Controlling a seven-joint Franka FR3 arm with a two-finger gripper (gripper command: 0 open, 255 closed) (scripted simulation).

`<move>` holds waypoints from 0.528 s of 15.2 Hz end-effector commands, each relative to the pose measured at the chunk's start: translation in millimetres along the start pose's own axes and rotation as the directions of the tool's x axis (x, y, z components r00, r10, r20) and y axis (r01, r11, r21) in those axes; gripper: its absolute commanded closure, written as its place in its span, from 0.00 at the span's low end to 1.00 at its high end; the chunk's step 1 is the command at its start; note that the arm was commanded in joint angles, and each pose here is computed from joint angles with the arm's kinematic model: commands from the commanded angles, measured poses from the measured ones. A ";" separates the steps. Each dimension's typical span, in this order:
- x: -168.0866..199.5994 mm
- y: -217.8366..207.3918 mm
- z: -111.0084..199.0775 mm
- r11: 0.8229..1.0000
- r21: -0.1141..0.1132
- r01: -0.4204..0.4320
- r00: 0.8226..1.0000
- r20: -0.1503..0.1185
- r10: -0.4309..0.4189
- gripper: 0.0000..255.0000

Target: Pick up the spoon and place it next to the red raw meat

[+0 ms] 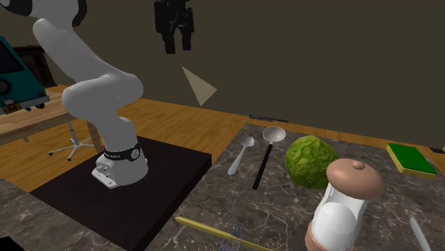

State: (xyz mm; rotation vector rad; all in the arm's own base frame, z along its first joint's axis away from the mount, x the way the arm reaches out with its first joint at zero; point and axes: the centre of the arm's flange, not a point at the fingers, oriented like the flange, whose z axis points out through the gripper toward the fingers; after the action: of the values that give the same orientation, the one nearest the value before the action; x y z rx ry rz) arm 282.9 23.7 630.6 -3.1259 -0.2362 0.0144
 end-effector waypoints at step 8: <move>41.7 -33.4 72.6 0.998 -0.015 -0.057 0.997 -0.044 0.056 0.00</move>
State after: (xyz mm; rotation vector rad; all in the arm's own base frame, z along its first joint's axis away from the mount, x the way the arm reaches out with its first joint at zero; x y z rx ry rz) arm 313.8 58.9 565.1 -3.1420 -0.1624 -0.0402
